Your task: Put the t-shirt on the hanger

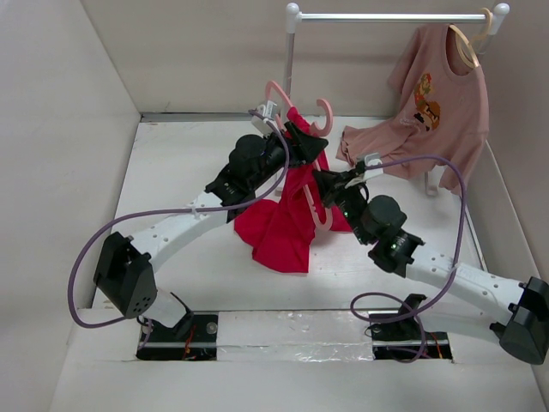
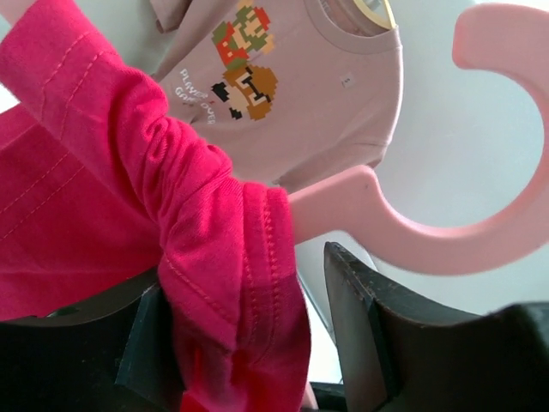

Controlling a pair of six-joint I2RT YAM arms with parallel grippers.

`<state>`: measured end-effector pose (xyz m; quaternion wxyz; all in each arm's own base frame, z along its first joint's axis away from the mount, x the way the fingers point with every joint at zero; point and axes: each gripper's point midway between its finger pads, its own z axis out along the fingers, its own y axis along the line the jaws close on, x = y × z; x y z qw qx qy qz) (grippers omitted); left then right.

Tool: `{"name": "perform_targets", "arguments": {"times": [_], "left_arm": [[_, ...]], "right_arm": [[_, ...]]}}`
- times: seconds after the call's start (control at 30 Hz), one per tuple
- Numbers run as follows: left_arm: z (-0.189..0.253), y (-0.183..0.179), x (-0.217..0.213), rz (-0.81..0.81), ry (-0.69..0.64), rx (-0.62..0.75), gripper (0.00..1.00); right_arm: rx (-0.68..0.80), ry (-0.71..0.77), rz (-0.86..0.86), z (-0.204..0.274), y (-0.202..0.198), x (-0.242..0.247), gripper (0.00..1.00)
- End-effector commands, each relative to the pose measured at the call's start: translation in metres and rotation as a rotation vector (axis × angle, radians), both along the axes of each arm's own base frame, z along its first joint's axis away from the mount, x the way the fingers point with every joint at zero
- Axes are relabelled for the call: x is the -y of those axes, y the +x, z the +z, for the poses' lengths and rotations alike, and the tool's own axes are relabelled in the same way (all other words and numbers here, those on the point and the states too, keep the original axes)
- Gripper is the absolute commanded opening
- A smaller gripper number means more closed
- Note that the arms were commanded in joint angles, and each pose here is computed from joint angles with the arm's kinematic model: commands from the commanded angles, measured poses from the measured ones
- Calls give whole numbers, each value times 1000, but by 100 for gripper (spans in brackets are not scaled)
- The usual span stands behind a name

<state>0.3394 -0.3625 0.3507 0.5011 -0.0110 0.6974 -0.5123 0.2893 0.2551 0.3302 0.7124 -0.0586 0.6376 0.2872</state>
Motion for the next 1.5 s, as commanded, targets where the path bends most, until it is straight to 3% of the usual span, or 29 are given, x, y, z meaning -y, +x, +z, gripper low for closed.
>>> {"name": "perform_targets", "arguments": {"times": [0.0,0.1,0.2,0.27,0.33,0.43,0.47,0.53,0.57,0.6,0.67,0.83,0.87,0.9,0.93,0.97,1.17,1.2,1.3,1.4,1.47], "left_arm": [[28,-29,8,-113,-78,80,52],[26,-29,9,-116,-70,74,34],[26,-31,11,-132,-84,76,27],[26,-31,13,-141,-80,77,17],[30,-31,11,-132,-73,84,0],[31,-33,6,-117,-81,87,0],[30,-32,4,-111,-76,89,0],[41,-35,-5,-98,-92,107,0],[39,-35,-5,-100,-93,108,0],[39,-39,-8,-102,-104,110,0],[45,-38,-11,-99,-115,120,0],[48,-44,-12,-133,-142,124,0],[47,-45,-12,-136,-142,120,0],[49,-45,-11,-141,-144,122,0],[51,-45,-13,-146,-143,124,0],[52,-46,-14,-150,-153,122,0],[60,-56,-14,-189,-194,131,0],[57,-57,-14,-194,-203,122,0],[63,-62,-11,-224,-237,126,0],[62,-64,-7,-254,-238,120,0],[62,-65,-7,-259,-245,116,0]], "right_arm": [[143,142,54,69,-19,-1,0],[144,153,54,70,-21,2,0],[137,137,64,68,-21,-2,0],[128,132,67,65,-20,-3,0],[120,132,66,63,-19,-4,0],[93,112,76,57,-21,-5,0],[86,115,78,55,-22,-4,4],[65,104,72,49,-25,2,27],[60,99,74,49,-27,4,27],[51,92,78,45,-30,6,38],[43,81,80,44,-38,16,50],[23,38,74,34,-51,36,61],[-8,5,67,21,-50,40,60],[-16,7,67,17,-53,43,31],[-35,7,57,10,-52,47,10],[-63,-17,47,-10,-48,49,0],[-144,-92,89,-67,-38,41,1],[-152,-104,83,-72,-35,43,20],[-152,-155,109,-79,-30,39,51],[-146,-202,70,-83,-17,44,59],[-141,-218,33,-78,-8,51,60]]}}
